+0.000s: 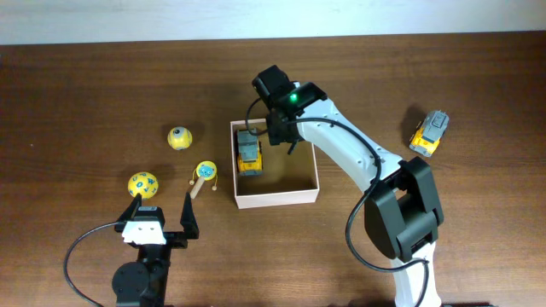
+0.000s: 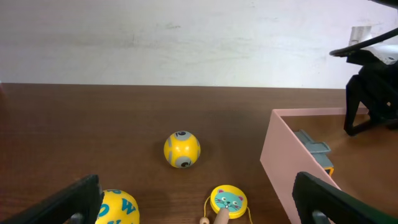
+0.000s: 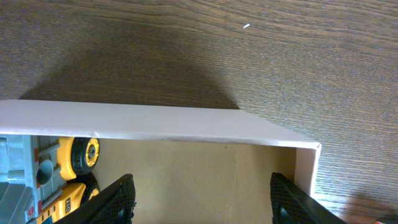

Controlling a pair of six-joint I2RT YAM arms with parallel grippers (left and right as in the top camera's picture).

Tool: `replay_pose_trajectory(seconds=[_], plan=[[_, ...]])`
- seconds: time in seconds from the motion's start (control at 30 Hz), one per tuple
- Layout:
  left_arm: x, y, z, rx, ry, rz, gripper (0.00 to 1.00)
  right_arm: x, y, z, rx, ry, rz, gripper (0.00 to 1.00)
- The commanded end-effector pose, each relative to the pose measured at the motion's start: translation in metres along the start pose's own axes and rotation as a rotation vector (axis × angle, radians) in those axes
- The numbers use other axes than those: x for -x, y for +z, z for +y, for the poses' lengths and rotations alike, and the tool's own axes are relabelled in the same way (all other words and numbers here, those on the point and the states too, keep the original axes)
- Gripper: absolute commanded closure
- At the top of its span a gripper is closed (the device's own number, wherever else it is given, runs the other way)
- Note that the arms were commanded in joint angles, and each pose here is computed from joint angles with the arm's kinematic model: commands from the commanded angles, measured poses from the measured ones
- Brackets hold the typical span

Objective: Pack container
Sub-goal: 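Raise the right gripper out of the box and move right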

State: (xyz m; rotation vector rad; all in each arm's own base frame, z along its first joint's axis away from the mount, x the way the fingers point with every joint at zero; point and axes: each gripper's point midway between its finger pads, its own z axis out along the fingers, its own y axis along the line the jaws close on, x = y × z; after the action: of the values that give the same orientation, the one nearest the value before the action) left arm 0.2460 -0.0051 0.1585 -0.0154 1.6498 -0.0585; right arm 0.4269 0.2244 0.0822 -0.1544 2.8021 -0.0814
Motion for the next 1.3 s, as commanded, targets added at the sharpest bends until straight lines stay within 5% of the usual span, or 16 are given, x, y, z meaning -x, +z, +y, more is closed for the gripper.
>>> replay_pose_trajectory(seconds=[0.0,0.5,0.83,1.13,1.27], plan=[[-0.002,0.0,-0.001,-0.009,0.015,-0.001,0.01,0.012,-0.013,-0.007,-0.007,0.027,-0.042,0.36],[-0.002,0.0,-0.001,-0.009,0.015,-0.001,0.01,0.015,-0.022,-0.005,0.011,0.044,-0.047,0.36],[-0.002,0.0,-0.001,-0.009,0.015,-0.001,0.01,0.048,-0.118,-0.014,0.067,0.058,-0.198,0.36],[-0.002,0.0,-0.001,-0.009,0.015,0.0,0.01,0.048,-0.142,-0.108,-0.141,0.178,-0.2,0.27],[-0.002,0.0,-0.001,-0.009,0.015,-0.001,0.01,0.036,-0.131,-0.192,-0.216,0.421,-0.115,0.23]])
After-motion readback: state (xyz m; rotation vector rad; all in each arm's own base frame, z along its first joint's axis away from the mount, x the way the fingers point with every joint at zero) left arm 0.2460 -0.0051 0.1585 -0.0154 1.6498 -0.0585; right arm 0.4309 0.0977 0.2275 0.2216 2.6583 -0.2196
